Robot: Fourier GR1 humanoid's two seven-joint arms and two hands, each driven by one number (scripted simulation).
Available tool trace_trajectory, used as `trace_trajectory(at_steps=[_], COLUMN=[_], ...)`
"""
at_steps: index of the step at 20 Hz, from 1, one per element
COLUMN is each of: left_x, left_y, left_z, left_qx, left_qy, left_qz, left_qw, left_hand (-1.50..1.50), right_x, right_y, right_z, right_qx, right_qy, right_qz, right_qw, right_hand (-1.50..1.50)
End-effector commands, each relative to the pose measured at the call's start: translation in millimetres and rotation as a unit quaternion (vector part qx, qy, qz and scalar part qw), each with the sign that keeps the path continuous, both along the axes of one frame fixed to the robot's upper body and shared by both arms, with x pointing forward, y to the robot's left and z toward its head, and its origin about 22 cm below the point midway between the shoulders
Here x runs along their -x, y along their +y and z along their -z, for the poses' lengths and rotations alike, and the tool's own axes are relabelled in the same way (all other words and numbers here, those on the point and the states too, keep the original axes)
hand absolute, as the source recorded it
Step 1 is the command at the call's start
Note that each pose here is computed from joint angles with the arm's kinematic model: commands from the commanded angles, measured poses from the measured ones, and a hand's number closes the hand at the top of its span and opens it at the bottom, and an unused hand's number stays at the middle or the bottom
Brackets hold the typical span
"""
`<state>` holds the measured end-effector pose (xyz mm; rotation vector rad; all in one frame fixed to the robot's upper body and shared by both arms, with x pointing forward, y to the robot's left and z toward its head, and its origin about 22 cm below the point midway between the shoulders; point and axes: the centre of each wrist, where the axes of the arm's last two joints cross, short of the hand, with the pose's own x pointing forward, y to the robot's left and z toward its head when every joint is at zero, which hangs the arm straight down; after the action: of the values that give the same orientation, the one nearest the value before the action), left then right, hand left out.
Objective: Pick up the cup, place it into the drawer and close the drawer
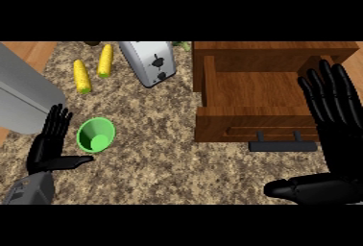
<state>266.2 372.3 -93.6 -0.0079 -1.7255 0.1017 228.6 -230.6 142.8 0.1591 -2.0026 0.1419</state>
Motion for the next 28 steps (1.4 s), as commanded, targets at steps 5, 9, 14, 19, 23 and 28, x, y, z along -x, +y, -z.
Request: trace_trajectory(at_steps=[5,9,14,19,23,28], left_x=[2.3,19.0,11.0,2.2,4.0,-2.6], left_y=[0.3,15.2,2.3,-7.6,-13.5,-1.3], left_z=[14.9,25.9,30.7,30.0,34.6,24.6], left_qx=[-0.006,0.009,0.011,0.029,0.046,0.071], left_qy=[0.009,0.006,0.002,-0.006,-0.007,-0.002], left_qz=[0.0,0.012,0.014,0.014,0.007,0.028], left_qw=[0.9999,0.9999,0.9998,0.9995,0.9989,0.9971], left_hand=[-1.5,-1.5,-1.5,-1.5,-1.5,-1.5], right_x=[-16.1,13.2,13.5,6.6,-12.0,8.0], right_y=[-12.8,-8.2,-8.1,-11.3,-12.0,-17.3], right_z=[9.0,13.0,6.6,-5.1,-9.6,7.8], right_qx=[-0.008,0.004,0.0,-0.003,-0.01,-0.001], right_qy=[0.001,0.001,0.003,-0.001,0.004,0.003], right_qz=[0.002,-0.008,-0.008,-0.01,-0.01,-0.004], right_qw=[1.0,1.0,1.0,1.0,1.0,1.0], right_hand=[-1.5,-1.5,-1.5,-1.5,-1.5,-1.5])
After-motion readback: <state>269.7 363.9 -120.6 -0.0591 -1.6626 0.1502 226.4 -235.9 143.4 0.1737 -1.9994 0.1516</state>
